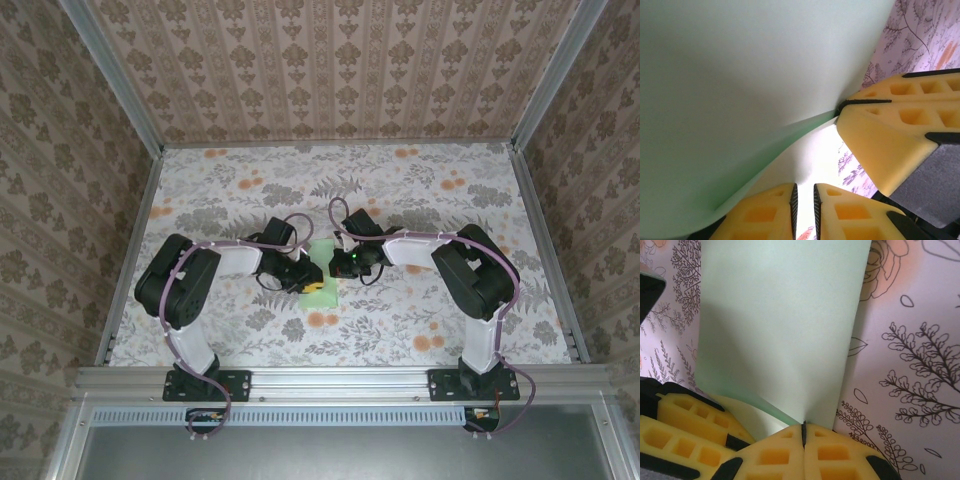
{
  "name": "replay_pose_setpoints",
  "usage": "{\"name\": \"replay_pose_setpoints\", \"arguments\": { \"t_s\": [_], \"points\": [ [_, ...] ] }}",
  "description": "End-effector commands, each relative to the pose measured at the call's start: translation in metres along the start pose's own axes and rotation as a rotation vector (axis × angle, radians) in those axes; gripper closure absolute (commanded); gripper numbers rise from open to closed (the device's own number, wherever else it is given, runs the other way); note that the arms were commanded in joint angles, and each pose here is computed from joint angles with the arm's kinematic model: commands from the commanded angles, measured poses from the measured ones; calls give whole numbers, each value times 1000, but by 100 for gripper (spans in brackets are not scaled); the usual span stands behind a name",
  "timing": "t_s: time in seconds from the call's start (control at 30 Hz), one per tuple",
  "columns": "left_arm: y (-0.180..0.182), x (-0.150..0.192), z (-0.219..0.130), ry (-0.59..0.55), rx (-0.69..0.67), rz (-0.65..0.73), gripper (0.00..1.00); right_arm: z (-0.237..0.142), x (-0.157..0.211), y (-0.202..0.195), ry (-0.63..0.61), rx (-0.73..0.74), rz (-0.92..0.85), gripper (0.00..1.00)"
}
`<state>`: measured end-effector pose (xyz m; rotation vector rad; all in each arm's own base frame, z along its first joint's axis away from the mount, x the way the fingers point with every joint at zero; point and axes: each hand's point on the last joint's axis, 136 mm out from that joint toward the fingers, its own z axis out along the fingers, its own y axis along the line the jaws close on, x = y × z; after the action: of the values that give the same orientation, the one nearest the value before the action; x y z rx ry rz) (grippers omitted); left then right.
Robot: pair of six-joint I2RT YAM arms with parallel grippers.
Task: Fold a paper plane with a square sheet of paper (pick it up from the middle)
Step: Fold the triangle a second time at the center of the table.
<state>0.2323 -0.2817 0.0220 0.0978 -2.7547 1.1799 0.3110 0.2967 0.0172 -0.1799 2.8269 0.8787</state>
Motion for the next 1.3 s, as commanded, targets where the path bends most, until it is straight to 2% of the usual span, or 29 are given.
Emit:
{"name": "replay_pose_setpoints", "arguments": {
  "t_s": [0.0,0.3,0.47,0.7,0.9,1.27],
  "points": [
    [51,12,4,14,-201,-86,81,-12,-1,0,-6,28,13,93],
    [57,15,6,25,-245,-71,84,-35,-6,2,-64,58,18,81],
    [60,15,5,13,-281,-77,85,-44,5,7,-72,40,34,86],
    [64,15,6,-20,-299,-135,86,-43,40,20,-47,18,63,97],
    [61,13,5,-46,-288,-160,86,-36,56,27,-34,9,65,98],
    [56,14,3,-50,-278,-163,86,-12,60,41,11,29,10,97]
  ]
}}
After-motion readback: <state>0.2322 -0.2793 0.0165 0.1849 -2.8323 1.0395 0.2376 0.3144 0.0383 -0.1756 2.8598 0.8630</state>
